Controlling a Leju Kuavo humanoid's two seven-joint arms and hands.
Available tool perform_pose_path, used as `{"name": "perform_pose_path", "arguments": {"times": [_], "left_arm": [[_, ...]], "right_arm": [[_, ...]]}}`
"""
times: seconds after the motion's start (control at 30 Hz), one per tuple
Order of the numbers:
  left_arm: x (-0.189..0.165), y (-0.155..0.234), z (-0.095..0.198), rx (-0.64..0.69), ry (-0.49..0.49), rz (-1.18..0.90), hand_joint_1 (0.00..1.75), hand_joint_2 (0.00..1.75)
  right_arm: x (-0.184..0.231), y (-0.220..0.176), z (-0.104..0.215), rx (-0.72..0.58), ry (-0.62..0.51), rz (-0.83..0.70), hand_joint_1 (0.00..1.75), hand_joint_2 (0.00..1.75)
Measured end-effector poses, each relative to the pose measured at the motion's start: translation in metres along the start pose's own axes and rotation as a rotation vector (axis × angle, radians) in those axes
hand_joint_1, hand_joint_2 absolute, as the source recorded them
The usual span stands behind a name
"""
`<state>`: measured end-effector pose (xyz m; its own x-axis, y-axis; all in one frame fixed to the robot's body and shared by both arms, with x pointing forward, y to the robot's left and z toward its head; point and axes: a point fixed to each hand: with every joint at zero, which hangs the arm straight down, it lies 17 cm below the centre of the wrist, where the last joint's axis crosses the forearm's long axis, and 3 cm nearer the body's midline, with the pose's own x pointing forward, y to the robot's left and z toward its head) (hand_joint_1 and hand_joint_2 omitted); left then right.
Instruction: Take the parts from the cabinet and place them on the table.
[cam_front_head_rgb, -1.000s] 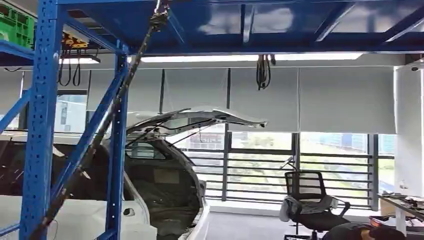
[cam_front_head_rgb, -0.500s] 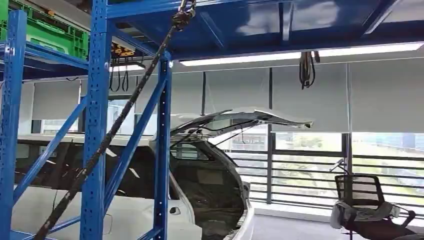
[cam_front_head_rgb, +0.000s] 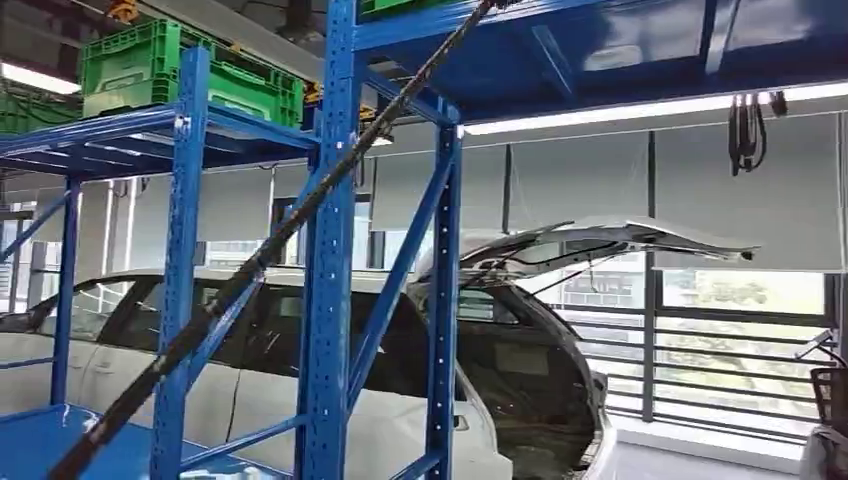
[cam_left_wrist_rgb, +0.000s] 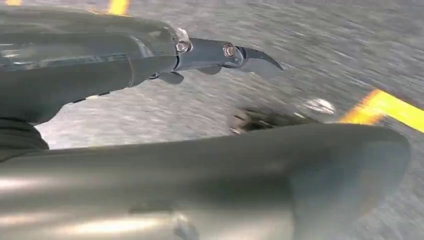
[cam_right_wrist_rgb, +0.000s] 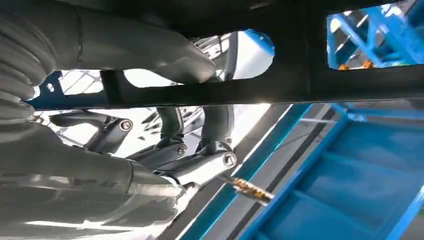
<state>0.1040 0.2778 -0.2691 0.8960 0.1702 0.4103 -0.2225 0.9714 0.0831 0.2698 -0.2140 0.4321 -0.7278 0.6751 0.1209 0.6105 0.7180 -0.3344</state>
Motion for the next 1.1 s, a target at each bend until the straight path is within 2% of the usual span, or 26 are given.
{"name": "perform_pose_path", "arguments": {"times": [0.47, 1.1], "left_arm": [[-0.014, 0.046, -0.005, 0.094, 0.096, 0.041, 0.0, 1.75], [-0.02, 0.081, -0.006, 0.156, 0.123, -0.004, 0.0, 1.75]], "right_arm": [[-0.005, 0.008, -0.007, 0.016, -0.036, -0.002, 1.75, 1.75], [-0.005, 0.008, 0.006, -0.008, -0.019, -0.016, 1.75, 1.75]]}}
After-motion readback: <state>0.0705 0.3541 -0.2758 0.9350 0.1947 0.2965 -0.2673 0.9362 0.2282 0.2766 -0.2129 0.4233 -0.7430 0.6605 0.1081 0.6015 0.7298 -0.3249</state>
